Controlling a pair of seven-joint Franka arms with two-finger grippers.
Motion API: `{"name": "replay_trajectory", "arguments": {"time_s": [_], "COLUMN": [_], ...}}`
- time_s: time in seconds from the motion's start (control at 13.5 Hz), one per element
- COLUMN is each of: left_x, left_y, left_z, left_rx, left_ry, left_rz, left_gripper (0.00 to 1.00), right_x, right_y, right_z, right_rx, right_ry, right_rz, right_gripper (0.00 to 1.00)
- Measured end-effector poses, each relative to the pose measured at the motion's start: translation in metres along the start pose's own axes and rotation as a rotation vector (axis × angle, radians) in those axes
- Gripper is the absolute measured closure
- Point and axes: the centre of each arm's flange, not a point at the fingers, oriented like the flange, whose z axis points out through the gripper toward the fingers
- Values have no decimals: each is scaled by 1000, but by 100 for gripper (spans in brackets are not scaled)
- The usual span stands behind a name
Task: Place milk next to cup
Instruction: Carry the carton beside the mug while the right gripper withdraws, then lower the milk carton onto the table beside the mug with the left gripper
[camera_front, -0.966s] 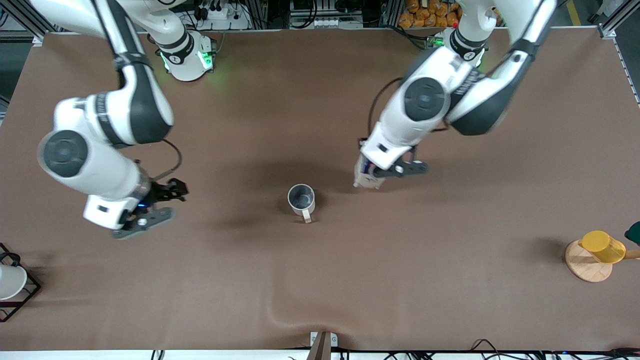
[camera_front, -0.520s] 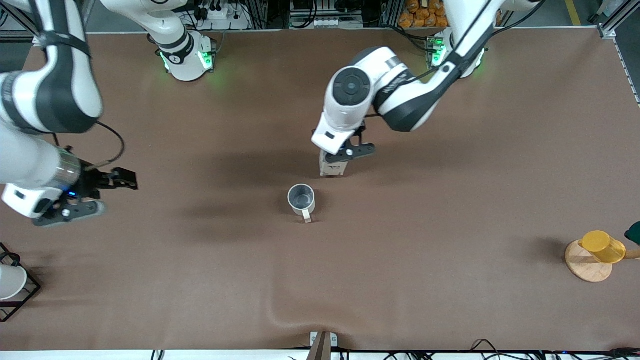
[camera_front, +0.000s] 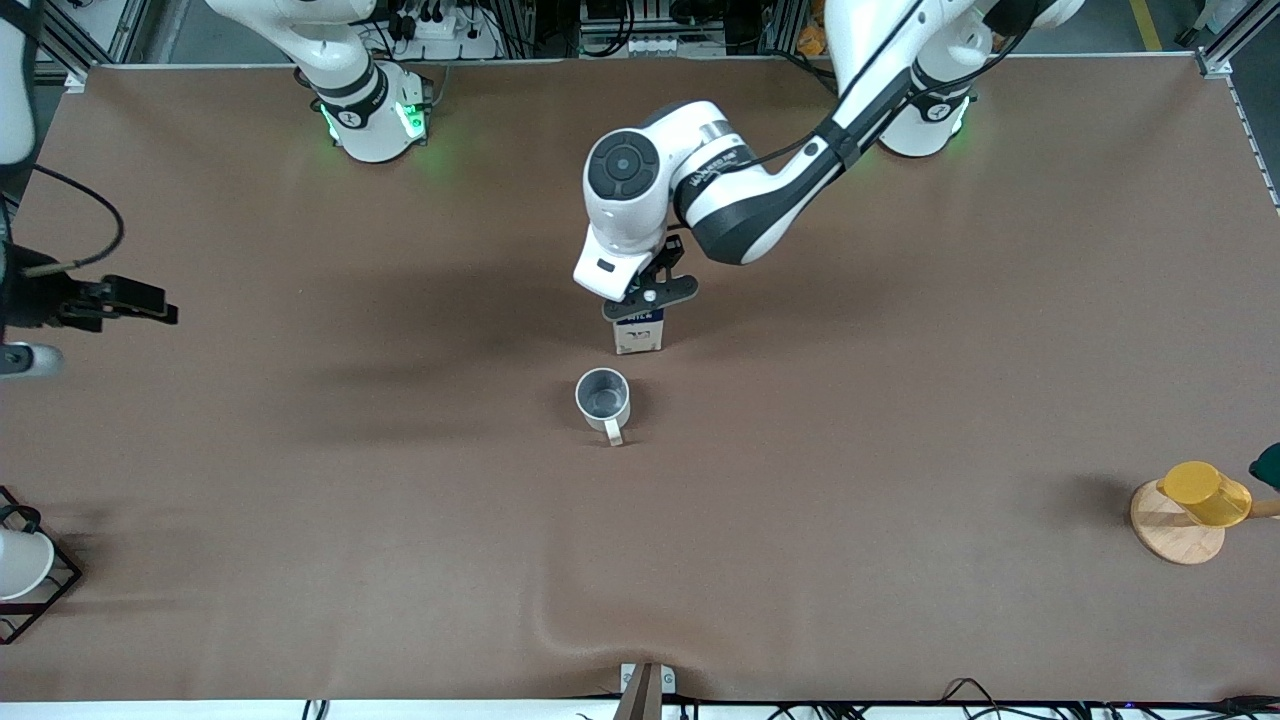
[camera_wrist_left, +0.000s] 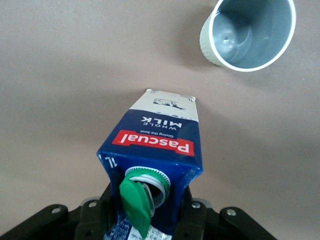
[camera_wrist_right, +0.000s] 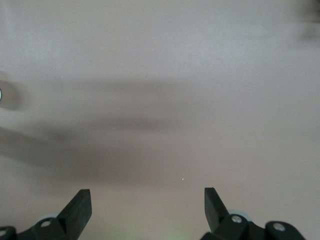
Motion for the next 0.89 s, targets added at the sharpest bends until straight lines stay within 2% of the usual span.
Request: {"name": "replay_trajectory", "arguments": {"time_s": [0.22,0.52,0.89], "left_x": [-13,-12,-3], "left_y": [11,16,18], "left_z": [4,-5,-2], "left_rx": [10,-17,-28], "left_ry": [38,51,56], "left_rz": [18,54,147], "left_gripper": [48,47,43], "right_x": [-23,-48,-51], "right_y": [-3,-10,-15], "right_z": [-33,-55,-55], "right_rx": [-3,0,-8], "right_ry": [45,49,28], "right_rz": [2,63,78], "right_gripper": [0,0,0]}}
